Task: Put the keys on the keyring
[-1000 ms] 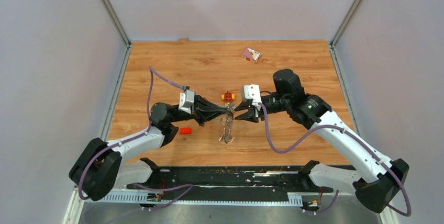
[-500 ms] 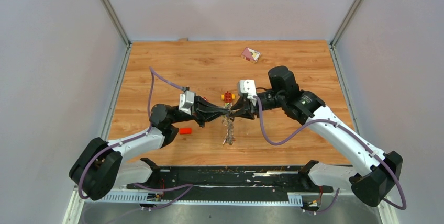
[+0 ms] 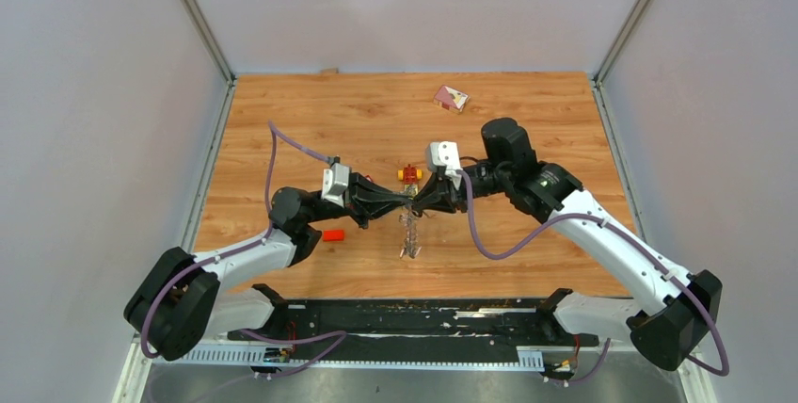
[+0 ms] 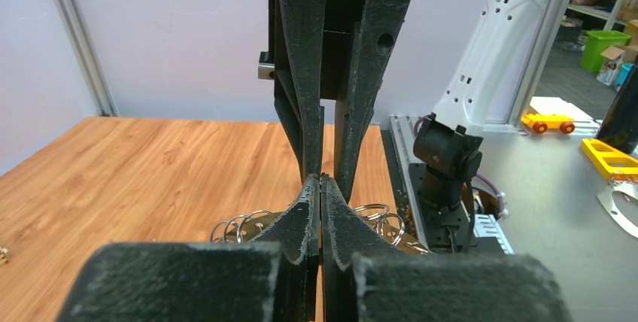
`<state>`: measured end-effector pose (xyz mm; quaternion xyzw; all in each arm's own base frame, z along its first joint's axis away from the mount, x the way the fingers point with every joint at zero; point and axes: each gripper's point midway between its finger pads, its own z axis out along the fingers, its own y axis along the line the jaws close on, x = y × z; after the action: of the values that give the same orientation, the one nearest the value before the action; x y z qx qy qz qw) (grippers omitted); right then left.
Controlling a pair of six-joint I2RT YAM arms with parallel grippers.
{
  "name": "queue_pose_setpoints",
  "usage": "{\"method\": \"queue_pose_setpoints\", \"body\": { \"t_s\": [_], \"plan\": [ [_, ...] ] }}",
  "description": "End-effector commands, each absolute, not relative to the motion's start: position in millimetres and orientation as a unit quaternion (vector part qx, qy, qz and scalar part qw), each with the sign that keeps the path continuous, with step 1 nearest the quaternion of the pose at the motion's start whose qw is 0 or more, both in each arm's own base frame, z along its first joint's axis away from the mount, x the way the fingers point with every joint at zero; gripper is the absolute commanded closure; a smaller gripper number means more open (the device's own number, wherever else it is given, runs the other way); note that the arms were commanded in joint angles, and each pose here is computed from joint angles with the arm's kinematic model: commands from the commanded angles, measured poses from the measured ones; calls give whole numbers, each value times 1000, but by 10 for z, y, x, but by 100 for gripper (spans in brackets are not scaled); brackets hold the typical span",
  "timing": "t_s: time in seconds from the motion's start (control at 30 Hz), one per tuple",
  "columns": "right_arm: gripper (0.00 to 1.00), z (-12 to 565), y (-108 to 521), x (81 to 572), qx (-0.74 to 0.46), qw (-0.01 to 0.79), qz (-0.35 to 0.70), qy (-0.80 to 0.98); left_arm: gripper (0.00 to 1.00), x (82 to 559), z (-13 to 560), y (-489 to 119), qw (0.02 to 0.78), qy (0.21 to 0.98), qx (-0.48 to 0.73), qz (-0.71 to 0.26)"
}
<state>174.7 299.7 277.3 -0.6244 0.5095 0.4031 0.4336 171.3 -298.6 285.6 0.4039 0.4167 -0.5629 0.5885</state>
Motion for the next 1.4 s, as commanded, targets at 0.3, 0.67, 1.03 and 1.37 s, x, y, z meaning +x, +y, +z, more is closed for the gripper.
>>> {"method": "queue_pose_setpoints", "body": {
  "t_s": [0.3, 0.67, 1.03, 1.37],
  "plan": [
    [99, 2960, 3090, 1764, -621, 449, 422, 484, 100, 1726, 3009, -2956, 624, 386, 404, -547],
    [100, 2881, 2941, 1819, -652, 462, 349, 489, 95, 1752, 2849, -2984, 621, 390, 449, -510],
    [100, 2803, 2852, 1830, -674, 451, 299, 502, 82, 1739, 2622, -3052, 578, 403, 516, -488],
    [100, 2703, 2903, 1870, -691, 414, 256, 535, 65, 1867, 2568, -3117, 545, 419, 570, -449]
  ]
}}
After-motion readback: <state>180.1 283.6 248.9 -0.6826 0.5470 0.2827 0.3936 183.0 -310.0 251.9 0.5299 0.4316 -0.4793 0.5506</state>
